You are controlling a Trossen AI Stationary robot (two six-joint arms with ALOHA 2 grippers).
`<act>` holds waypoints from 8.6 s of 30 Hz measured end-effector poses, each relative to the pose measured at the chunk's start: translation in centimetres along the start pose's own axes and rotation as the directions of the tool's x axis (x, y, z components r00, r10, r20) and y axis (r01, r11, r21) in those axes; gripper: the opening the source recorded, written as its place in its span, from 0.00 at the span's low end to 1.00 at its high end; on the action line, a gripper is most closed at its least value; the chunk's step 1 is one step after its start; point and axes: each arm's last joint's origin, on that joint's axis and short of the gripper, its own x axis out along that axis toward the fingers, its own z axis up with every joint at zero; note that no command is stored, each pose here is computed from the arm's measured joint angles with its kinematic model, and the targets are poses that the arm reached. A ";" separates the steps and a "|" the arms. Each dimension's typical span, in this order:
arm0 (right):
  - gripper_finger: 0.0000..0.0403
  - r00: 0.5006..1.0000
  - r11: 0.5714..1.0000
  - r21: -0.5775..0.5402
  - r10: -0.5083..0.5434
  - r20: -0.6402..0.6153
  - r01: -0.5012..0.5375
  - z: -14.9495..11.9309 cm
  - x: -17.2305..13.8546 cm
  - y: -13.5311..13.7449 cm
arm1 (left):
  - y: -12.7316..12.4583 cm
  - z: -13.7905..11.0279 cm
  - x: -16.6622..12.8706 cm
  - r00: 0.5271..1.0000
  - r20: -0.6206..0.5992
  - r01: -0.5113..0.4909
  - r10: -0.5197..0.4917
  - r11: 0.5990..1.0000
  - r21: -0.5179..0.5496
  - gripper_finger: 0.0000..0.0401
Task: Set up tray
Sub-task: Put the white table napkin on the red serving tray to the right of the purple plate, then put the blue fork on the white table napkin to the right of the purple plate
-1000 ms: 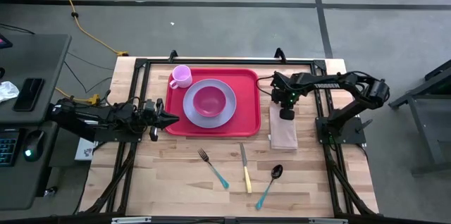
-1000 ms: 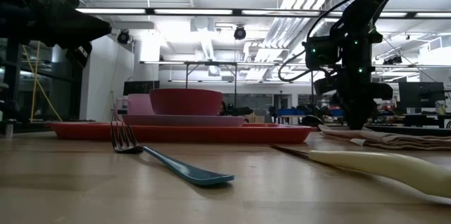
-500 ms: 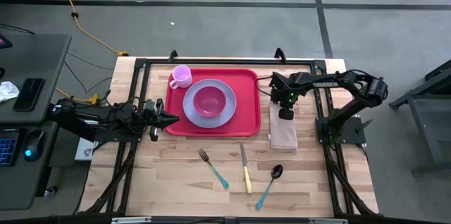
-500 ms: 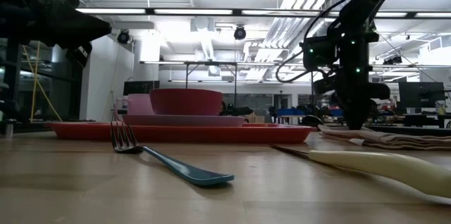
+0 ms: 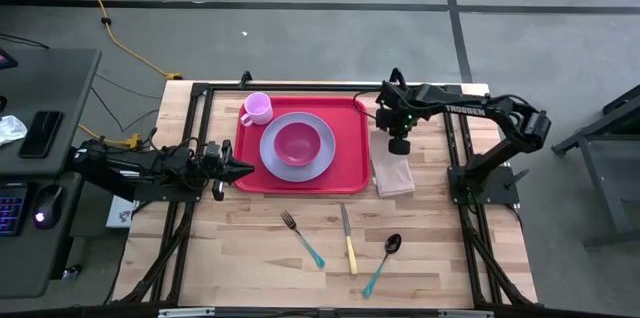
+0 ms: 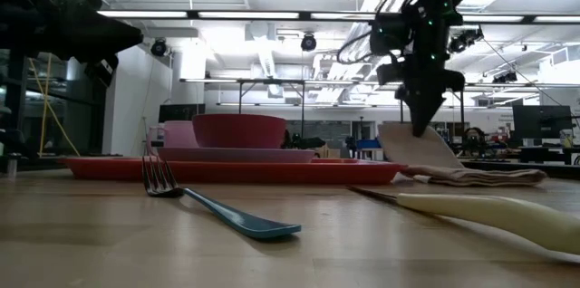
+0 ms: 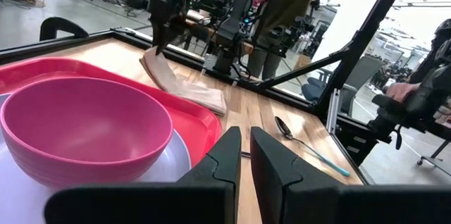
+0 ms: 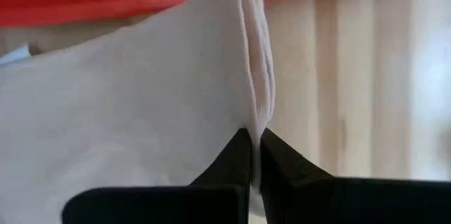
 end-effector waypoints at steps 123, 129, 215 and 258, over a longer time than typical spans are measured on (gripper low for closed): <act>0.00 0.960 0.997 0.025 -0.074 0.271 0.070 7.8 5.1 -1.5 | 0.0 0.0 0.0 1.000 0.000 0.000 0.000 1.000 -0.008 0.16; 0.00 0.977 0.993 0.069 -0.111 0.181 0.100 10.1 4.8 -2.7 | 0.0 0.0 0.0 1.000 0.000 0.000 0.000 1.000 -0.008 0.16; 0.28 0.998 0.869 0.492 -0.062 0.010 0.049 12.3 6.9 -4.7 | 0.0 0.0 0.0 1.000 0.000 0.000 0.000 1.000 0.026 0.16; 0.32 0.981 0.881 0.466 -0.156 0.118 0.084 10.3 -3.4 -4.0 | 0.0 0.0 0.0 1.000 0.000 0.000 0.000 1.000 0.019 0.16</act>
